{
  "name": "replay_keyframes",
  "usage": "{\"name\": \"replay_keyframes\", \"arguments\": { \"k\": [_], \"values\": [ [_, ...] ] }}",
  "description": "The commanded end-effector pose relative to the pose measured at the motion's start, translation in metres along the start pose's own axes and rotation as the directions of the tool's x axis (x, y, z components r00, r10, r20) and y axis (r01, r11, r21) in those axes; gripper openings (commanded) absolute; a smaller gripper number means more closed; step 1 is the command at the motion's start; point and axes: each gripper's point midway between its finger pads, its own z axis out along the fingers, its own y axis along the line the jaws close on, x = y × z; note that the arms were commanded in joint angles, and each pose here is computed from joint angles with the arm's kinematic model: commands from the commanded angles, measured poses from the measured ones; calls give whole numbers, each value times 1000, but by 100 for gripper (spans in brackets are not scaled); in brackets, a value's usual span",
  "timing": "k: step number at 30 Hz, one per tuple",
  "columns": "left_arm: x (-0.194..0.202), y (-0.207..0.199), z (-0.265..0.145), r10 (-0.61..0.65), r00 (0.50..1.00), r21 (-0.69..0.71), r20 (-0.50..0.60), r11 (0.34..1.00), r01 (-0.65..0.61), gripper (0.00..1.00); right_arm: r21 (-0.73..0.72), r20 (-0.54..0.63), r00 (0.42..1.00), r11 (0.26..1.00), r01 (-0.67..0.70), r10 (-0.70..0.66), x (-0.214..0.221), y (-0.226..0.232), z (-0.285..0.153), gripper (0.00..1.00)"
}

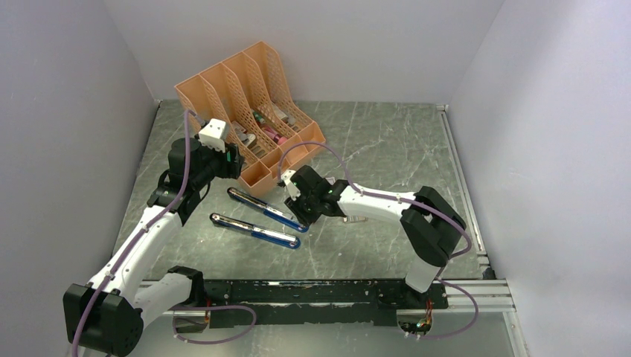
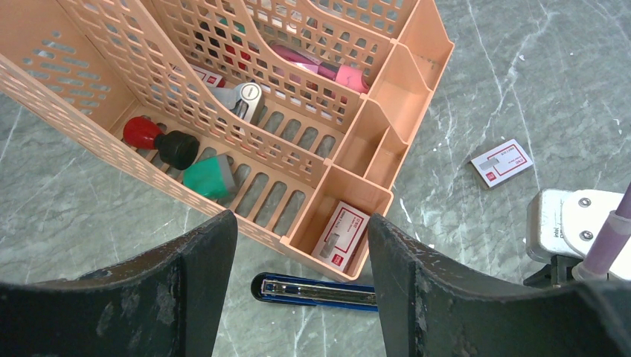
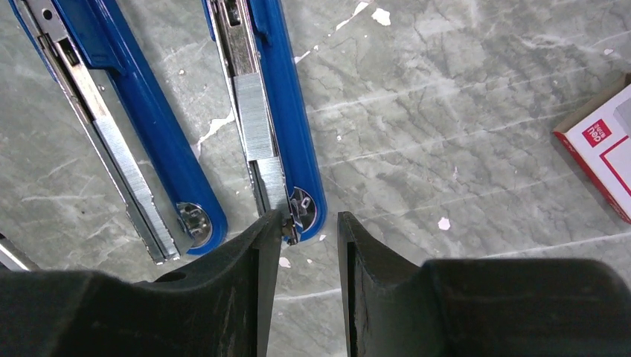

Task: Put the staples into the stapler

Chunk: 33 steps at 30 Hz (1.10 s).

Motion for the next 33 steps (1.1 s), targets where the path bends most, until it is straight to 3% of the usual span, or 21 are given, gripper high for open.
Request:
{"name": "replay_keyframes", "arguments": {
  "k": [1, 5, 10, 15, 17, 22, 33],
  "values": [
    [-2, 6, 0, 9, 1000, -19, 10, 1000, -9, 70, 3, -71, 997, 1000, 5, -4, 21, -1, -5, 38],
    [-2, 6, 0, 9, 1000, -20, 10, 1000, -9, 70, 2, -46, 999, 1000, 9, -9, 12, -1, -5, 38],
    [0, 4, 0, 1, 1000, -12, -2, 1000, -1, 69, -3, 69, 998, 1000, 13, -13, -17, 0, -11, 38],
    [3, -10, 4, -75, 997, 55, -23, 996, 76, 72, -11, 165, 986, 1000, 8, -7, -38, 2, -10, 38],
    [5, -18, 5, -160, 987, 78, -30, 984, 162, 82, 6, 169, 986, 1000, 7, -8, -37, -2, -7, 38],
    [22, -33, 4, -306, 951, 121, -45, 943, 309, 90, -6, 163, 987, 1000, 0, 1, -24, -2, -3, 38],
    [75, -68, 6, -351, 921, 88, -169, 925, 369, 86, -34, 149, 988, 999, -26, 31, -7, 0, 6, 38]
  ]
}}
